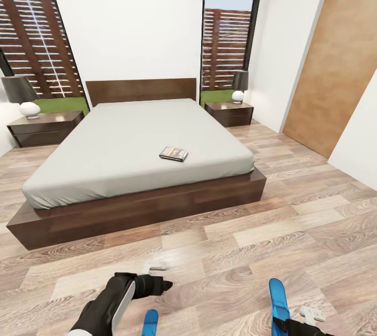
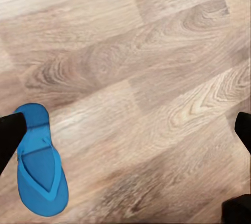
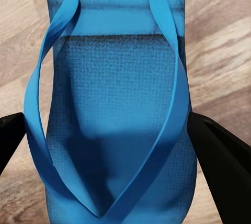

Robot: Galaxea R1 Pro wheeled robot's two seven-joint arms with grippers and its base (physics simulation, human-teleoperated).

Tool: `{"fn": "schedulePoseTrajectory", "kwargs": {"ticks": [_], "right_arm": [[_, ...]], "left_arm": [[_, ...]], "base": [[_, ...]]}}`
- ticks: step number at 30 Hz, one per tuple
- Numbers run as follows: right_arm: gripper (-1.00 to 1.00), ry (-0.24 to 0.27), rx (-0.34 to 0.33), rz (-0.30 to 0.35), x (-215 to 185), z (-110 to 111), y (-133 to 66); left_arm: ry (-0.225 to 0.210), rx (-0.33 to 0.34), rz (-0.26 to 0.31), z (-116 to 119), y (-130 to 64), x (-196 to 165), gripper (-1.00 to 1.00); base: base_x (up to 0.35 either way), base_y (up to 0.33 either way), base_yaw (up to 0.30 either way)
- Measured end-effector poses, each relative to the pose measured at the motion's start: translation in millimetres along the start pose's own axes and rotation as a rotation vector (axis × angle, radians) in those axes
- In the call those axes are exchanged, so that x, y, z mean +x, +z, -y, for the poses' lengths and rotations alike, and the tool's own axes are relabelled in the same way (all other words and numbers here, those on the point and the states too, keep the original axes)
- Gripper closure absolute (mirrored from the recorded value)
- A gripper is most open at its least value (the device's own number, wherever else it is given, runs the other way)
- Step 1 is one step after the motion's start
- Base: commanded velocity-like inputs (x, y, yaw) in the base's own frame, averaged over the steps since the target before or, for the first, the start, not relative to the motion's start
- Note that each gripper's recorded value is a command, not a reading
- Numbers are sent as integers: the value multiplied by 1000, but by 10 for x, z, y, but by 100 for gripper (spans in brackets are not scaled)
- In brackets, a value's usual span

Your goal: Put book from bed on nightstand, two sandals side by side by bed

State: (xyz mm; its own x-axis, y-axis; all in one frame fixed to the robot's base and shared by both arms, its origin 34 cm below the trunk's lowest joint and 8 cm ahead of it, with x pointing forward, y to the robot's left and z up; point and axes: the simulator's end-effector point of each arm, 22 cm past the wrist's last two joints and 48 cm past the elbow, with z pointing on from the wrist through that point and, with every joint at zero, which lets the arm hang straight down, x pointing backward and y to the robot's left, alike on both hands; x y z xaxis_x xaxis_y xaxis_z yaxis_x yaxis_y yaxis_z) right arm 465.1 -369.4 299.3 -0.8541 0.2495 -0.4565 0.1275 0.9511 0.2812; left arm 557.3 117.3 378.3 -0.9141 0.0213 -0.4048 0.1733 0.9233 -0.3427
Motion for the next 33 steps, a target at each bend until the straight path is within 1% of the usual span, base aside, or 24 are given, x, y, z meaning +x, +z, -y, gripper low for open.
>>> {"fn": "schedulePoseTrajectory", "kwargs": {"ticks": [3,4,11,28,33], "right_arm": [[100,0,0,0,0,-1,0],[100,0,-1,1,-2,-3,0],[100,1,-2,1,-3,-4,0],[100,1,-3,2,242,110,271],[100,1,-8,21,204,145,342]], "left_arm": [[4,-39,2,-250,-55,-3,-100],[5,-41,3,-268,-59,-3,-100],[4,-43,3,-277,-61,-4,-100],[4,-41,3,-381,226,231,-100],[4,-41,2,-412,312,305,-100]], "base": [[0,0,0],[0,0,0],[0,0,0],[0,0,0],[0,0,0]]}}
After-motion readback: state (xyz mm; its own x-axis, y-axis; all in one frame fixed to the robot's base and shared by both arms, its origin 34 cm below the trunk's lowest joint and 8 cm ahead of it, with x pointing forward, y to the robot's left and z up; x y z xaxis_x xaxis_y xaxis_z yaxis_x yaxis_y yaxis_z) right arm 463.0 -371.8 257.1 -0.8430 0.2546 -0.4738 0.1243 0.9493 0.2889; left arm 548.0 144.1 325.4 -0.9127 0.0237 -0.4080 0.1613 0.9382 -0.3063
